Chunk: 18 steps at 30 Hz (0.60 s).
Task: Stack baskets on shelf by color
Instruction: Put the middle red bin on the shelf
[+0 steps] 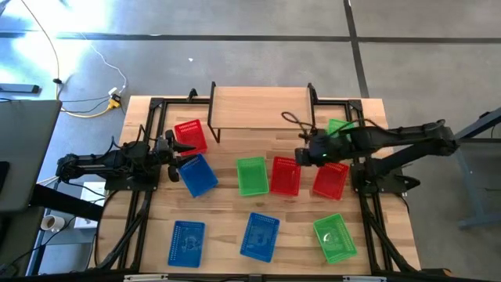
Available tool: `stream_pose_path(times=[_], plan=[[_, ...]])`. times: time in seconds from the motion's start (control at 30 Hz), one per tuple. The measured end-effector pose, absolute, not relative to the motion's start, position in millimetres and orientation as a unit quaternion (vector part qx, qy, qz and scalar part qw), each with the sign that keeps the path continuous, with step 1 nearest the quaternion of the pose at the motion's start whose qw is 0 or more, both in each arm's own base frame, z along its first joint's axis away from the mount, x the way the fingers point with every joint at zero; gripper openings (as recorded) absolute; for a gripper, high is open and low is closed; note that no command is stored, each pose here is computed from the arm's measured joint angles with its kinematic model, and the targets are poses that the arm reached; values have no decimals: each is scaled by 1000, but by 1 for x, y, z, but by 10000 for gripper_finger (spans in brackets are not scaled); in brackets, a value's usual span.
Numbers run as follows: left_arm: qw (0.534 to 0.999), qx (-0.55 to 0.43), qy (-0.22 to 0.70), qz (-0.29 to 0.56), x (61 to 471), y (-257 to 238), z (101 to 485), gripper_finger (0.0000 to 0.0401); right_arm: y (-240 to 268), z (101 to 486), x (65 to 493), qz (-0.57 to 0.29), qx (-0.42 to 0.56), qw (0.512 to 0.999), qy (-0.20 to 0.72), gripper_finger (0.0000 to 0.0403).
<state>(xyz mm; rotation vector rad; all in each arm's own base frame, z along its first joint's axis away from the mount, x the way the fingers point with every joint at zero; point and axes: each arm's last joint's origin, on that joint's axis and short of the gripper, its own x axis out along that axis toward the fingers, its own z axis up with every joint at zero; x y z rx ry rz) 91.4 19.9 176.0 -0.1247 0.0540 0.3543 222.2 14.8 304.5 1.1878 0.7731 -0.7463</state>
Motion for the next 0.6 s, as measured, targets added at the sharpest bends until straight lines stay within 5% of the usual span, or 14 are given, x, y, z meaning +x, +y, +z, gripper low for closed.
stream_pose_path(times=[0.6], plan=[[982,-63,27,176,91,20,176,133,21,235,266,-431,510,588,457,118]])
